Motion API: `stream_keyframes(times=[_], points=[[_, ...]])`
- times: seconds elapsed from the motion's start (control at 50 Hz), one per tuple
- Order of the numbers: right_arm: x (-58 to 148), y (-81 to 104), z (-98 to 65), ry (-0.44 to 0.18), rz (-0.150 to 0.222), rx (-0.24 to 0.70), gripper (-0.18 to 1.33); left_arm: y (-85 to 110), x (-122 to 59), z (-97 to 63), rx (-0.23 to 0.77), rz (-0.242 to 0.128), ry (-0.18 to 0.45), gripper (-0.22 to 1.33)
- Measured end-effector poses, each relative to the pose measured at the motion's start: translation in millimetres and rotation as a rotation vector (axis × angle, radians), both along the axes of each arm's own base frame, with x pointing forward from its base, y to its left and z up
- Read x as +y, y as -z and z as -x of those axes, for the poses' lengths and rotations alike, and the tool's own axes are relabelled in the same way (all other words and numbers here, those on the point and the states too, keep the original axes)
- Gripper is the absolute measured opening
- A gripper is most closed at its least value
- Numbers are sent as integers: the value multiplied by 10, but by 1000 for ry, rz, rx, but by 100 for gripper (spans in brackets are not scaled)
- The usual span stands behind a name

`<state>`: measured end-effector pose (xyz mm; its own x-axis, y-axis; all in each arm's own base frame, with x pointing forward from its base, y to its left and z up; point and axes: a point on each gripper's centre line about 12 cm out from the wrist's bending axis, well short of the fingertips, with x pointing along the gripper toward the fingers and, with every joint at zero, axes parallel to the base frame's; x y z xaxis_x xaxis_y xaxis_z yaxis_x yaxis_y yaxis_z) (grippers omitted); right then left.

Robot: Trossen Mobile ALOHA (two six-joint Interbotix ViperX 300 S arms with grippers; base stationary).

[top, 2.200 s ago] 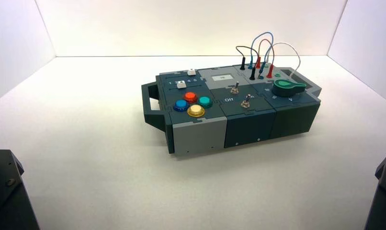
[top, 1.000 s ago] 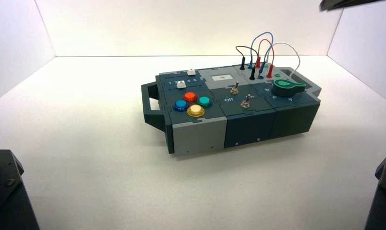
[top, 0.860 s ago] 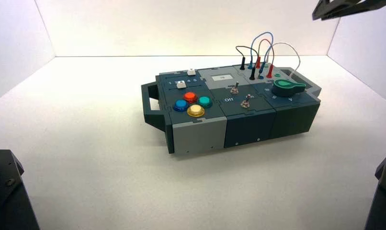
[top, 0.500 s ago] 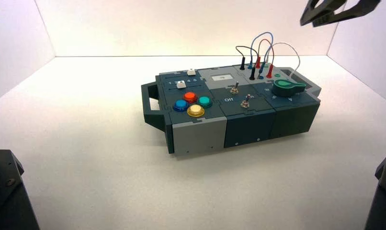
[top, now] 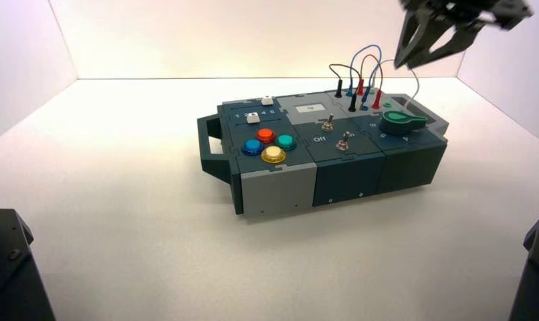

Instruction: Pull the red wire.

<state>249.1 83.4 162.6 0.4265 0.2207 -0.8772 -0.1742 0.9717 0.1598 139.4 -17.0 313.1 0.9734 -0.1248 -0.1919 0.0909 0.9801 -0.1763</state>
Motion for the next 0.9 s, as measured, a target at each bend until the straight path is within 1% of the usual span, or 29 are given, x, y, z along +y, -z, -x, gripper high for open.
stream_keyframes(times=[0.06, 0.16, 0.28, 0.44, 0.64, 0.78, 0.9], points=[[10, 35, -35, 1, 2, 12, 61, -15, -2, 0, -2, 0, 2, -16], [32, 105, -121, 4, 9, 28, 67, -48, -1, -6, -8, 1, 0, -16], [51, 149, -201, 8, 9, 25, 68, -54, -3, -5, -9, -1, 2, -16], [61, 164, -302, 16, 8, 13, 68, -67, -2, -3, -13, -5, 3, -16], [3, 267, -378, 42, 18, 36, 68, -142, -2, -3, -28, -5, 3, -16], [-48, 379, -423, 64, 25, 65, 68, -203, -4, -20, -35, -4, 3, -16], [-42, 429, -461, 65, 28, 71, 68, -231, -5, -55, -28, -5, 1, -16]])
